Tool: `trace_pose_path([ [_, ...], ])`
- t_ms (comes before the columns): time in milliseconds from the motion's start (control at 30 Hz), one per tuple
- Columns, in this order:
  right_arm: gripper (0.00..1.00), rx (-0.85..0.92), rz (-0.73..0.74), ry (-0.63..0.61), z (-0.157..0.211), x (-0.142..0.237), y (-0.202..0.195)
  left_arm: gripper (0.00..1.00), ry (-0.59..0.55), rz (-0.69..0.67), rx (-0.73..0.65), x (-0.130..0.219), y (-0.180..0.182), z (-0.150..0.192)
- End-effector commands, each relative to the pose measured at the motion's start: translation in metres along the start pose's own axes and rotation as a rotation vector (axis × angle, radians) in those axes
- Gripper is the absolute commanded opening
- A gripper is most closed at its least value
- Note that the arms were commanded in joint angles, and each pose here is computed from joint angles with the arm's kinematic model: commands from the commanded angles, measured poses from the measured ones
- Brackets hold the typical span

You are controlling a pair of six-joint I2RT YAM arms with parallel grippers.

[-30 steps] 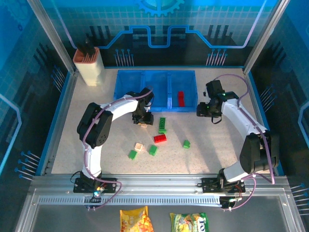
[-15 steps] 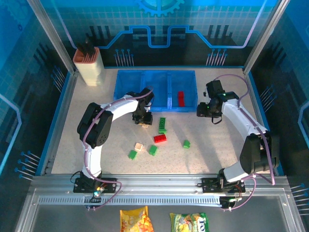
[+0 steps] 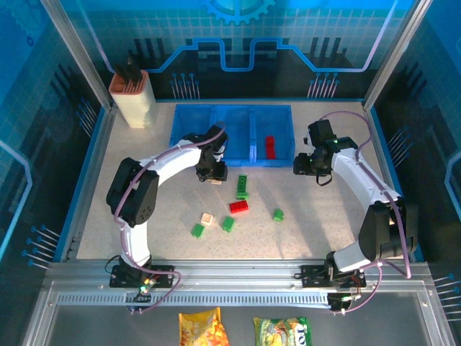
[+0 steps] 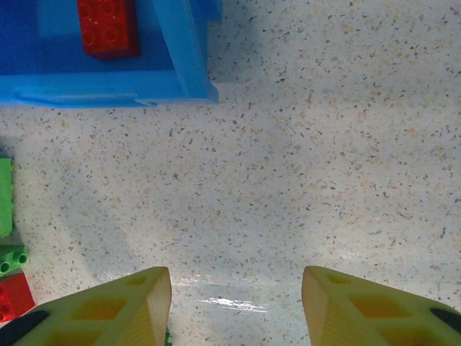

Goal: Sort the legos into containers by color
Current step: Pick up the lego from the center of the table, then place the lego in the container.

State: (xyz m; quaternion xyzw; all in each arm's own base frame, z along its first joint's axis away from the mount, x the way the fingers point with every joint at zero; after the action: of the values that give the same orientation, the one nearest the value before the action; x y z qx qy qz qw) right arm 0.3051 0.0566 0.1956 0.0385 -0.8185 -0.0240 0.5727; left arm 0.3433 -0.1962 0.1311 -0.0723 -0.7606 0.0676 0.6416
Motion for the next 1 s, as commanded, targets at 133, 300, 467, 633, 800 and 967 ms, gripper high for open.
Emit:
trace_pose_path([
  [133, 0.52, -0.026, -0.016, -0.006, 0.001, 0.008, -0.002, 0.39, -0.028, -0.023, -0.017, 0.026, 0.007, 0.006],
  [300, 0.52, -0.024, -0.018, 0.000, 0.001, 0.006, 0.000, 0.38, -0.048, -0.021, 0.005, 0.035, 0.017, 0.006],
  [467, 0.52, -0.022, -0.016, 0.008, 0.003, 0.005, 0.000, 0.38, -0.064, -0.024, 0.034, 0.044, 0.034, 0.003],
  [633, 0.52, -0.022, -0.015, 0.013, 0.005, 0.003, -0.001, 0.38, -0.073, -0.031, 0.071, 0.052, 0.056, 0.000],
  [800, 0.52, -0.017, -0.012, 0.015, 0.005, 0.003, -0.001, 0.38, -0.085, -0.032, 0.106, 0.059, 0.075, -0.010],
  [967, 0.52, -0.011, -0.013, 0.015, 0.004, 0.004, 0.000, 0.38, -0.097, -0.037, 0.123, 0.059, 0.083, -0.028],
])
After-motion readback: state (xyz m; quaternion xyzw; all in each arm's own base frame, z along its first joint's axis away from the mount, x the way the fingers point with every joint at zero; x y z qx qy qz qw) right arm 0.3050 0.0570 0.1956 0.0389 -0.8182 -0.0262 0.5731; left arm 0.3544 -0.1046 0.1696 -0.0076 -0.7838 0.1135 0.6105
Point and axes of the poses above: each hand's point on the last joint's axis, 136 mm out from that joint toward the fingers, its own x axis back along the fingers, its own y axis along the line the jaws close on, z = x × y, the point moved 7 cm from there along x, back along the fingers, and after that the axes turned 5 degrees about x, right-handed, at the moved point
